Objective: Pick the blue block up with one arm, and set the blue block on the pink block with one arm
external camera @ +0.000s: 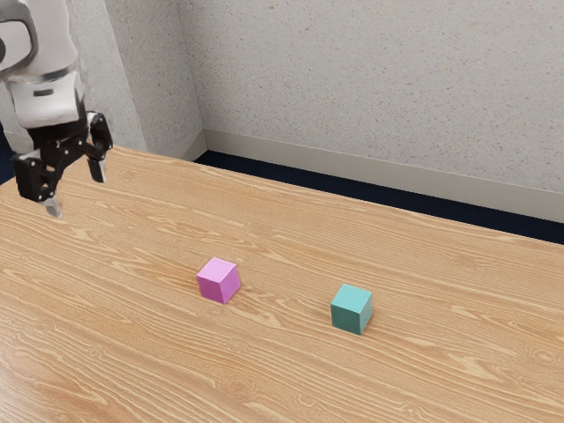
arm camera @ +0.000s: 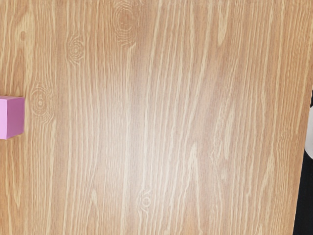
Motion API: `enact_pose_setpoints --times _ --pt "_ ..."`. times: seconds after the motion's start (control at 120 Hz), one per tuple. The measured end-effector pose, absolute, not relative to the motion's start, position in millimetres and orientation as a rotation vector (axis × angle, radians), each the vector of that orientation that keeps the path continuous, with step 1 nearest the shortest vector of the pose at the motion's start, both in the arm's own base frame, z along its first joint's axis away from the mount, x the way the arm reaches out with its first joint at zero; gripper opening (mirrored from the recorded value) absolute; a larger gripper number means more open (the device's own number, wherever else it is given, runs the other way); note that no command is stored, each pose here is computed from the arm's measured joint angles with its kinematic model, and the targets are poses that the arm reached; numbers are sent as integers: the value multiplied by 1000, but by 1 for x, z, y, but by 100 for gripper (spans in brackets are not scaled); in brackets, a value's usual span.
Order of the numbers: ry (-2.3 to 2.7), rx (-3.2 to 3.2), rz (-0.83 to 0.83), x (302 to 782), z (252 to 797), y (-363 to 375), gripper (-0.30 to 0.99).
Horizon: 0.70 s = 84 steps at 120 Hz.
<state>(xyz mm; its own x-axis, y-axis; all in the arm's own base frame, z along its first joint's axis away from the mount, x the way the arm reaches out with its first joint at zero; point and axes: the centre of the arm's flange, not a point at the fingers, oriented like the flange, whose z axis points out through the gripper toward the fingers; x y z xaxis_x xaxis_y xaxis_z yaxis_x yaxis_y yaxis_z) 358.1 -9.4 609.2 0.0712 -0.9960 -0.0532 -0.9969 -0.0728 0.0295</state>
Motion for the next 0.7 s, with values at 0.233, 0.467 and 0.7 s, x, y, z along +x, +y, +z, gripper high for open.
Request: enact_pose_setpoints --times 0.233,0.467,0.7 --pt "2293 -2129 67 382 498 -18 69" --pt "2617 -1524 136 413 463 -86 69" --pt "2914 -696 252 476 420 -158 69"
